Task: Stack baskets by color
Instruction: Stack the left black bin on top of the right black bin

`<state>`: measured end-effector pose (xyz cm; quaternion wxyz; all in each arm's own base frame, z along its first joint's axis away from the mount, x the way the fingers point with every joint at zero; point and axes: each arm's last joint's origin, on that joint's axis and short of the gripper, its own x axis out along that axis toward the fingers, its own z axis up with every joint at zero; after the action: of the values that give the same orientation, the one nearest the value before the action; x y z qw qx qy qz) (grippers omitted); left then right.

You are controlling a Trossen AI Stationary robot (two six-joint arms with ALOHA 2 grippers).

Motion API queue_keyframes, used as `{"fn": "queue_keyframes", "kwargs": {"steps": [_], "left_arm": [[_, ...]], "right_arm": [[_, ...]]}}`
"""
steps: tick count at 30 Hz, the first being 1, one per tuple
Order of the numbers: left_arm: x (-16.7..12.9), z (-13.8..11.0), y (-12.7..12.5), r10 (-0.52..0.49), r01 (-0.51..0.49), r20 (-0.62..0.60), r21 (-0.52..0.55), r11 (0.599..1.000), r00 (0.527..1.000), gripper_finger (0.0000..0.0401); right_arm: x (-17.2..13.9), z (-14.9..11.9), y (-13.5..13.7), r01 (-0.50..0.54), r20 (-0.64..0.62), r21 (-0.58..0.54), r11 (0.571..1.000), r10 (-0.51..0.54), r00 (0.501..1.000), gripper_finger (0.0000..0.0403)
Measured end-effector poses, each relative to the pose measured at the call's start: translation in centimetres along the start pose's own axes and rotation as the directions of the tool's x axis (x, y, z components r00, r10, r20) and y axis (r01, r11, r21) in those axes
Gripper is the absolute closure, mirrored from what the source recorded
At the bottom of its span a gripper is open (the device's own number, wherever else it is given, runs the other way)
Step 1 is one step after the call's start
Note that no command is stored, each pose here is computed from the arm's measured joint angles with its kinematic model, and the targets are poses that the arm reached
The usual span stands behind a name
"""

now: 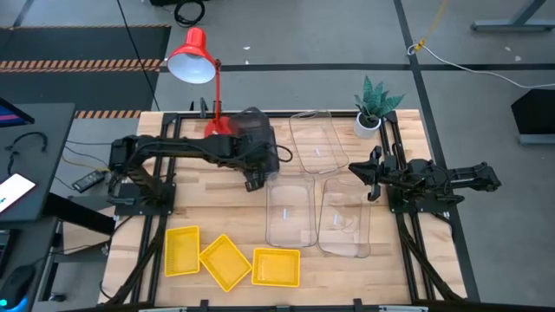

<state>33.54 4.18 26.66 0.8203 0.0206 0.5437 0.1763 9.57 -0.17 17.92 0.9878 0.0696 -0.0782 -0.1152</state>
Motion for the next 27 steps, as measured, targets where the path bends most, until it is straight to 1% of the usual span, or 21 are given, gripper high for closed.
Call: {"fn": "queue_keyframes", "kwargs": {"steps": [3, 8, 11, 14, 16, 22, 27], "left_arm": [[1.4, 0.0, 0.0, -0.031, 0.032, -0.047, 0.014, 0.999, 0.998, 0.0399], [2.9, -0.3, 0.5, -0.11, 0.11, -0.126, -0.009, 0.994, 0.986, 0.0399], [3.0, -0.3, 0.5, -0.133, 0.133, -0.129, -0.015, 0.991, 0.983, 0.0399], [2.5, -0.1, 0.6, -0.143, 0.142, -0.148, -0.019, 0.99, 0.979, 0.0397], [1.7, 0.1, 0.7, -0.146, 0.146, -0.167, -0.016, 0.989, 0.975, 0.0395], [-0.8, 1.2, 0.7, -0.144, 0.149, -0.164, 0.02, 0.989, 0.976, 0.0394], [-0.5, 1.1, 0.8, -0.148, 0.154, -0.192, 0.012, 0.988, 0.97, 0.0397]], "right_arm": [[0.0, 0.0, 0.0, 0.0, 0.0, 0.0, 1.0, 0.0, 1.0, 0.0349], [0.0, 0.0, 0.0, -0.002, 0.0, 0.0, 1.0, 0.002, 1.0, 0.0349], [0.0, 0.0, 0.0, -0.003, 0.0, 0.0, 1.0, 0.003, 1.0, 0.0349], [0.0, 0.0, 0.0, -0.003, 0.0, 0.0, 1.0, 0.003, 1.0, 0.0349], [0.0, 0.0, 0.0, -0.003, 0.0, 0.0, 1.0, 0.003, 1.0, 0.0349], [0.0, 0.0, 0.0, -0.003, 0.0, 0.0, 1.0, 0.003, 1.0, 0.0349], [0.0, 0.0, 0.0, -0.003, 0.0, 0.0, 1.0, 0.003, 1.0, 0.0349]]}}
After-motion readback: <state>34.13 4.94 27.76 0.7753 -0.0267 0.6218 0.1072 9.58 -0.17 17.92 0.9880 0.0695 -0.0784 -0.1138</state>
